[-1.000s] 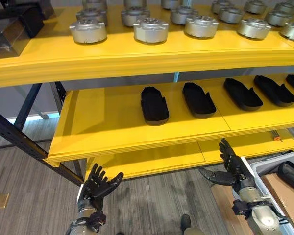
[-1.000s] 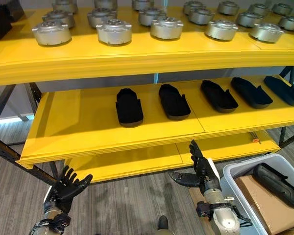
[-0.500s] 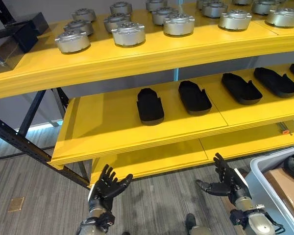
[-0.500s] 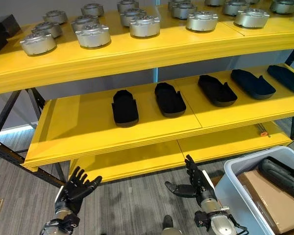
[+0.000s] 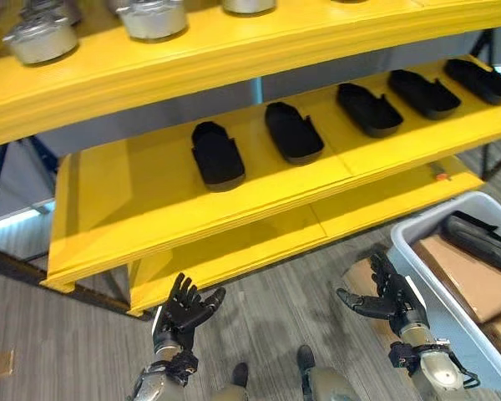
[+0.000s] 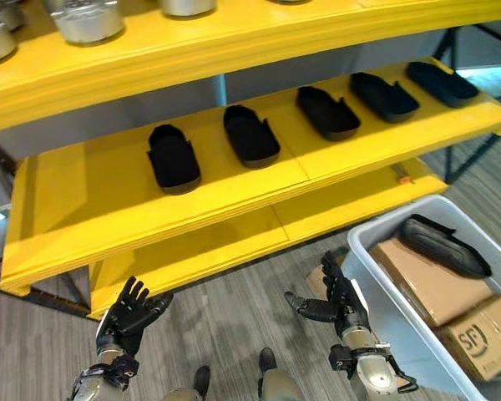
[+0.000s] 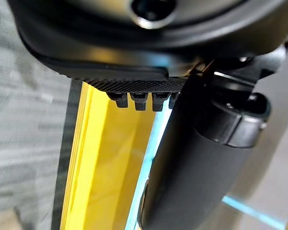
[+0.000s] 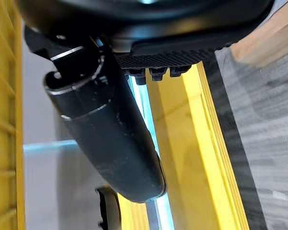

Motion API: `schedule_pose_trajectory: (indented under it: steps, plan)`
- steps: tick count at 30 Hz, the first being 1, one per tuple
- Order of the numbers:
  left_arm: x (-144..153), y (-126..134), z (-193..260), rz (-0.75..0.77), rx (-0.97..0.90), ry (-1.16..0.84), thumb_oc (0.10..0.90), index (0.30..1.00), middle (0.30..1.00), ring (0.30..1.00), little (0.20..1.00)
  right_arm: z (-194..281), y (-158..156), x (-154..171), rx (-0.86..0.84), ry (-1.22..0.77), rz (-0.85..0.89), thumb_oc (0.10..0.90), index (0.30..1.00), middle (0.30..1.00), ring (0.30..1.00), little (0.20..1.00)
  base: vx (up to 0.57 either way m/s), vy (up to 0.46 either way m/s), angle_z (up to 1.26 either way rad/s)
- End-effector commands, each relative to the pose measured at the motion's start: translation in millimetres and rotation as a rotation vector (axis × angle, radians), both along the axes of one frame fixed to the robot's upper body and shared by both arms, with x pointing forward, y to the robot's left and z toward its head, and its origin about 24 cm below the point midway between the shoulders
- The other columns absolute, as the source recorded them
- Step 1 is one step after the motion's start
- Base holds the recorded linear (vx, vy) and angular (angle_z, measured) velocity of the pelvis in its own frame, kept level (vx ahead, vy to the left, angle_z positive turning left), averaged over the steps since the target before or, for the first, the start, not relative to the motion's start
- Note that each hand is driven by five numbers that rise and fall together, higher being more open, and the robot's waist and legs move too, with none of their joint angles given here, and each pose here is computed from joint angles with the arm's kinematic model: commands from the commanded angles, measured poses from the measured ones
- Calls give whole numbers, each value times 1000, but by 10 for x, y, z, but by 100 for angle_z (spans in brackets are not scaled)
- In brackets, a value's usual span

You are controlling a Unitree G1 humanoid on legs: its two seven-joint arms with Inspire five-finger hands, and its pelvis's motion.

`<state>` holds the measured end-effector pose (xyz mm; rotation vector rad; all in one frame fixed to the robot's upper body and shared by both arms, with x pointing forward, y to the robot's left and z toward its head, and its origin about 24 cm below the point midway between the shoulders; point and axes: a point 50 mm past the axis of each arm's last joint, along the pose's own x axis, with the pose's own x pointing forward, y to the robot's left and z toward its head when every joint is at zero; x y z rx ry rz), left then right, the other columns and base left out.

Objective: Move parts from the plastic box to the shelf.

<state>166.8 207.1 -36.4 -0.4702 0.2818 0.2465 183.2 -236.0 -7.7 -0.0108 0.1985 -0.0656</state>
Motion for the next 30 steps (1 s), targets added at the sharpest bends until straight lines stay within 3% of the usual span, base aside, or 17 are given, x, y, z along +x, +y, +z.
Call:
schedule_pose_trajectory:
  steps: [1, 21, 30]
  plan:
    - [90, 139, 353, 2, 51, -200, 900, 1000, 1000, 1000, 1000, 383, 22, 156, -19, -218, 52, 900, 1000, 1000, 1000, 1000, 51, 194, -76]
    - [136, 203, 425, -43, 172, -186, 900, 1000, 1000, 1000, 1000, 279, 148, 87, 53, -181, 29, 900, 1000, 1000, 1000, 1000, -7, 128, -23]
    - [76, 371, 513, 42, 201, -206, 900, 1000, 1000, 1000, 1000, 293, 260, 174, 72, -187, 76, 900, 1000, 1000, 1000, 1000, 8, 18, -79]
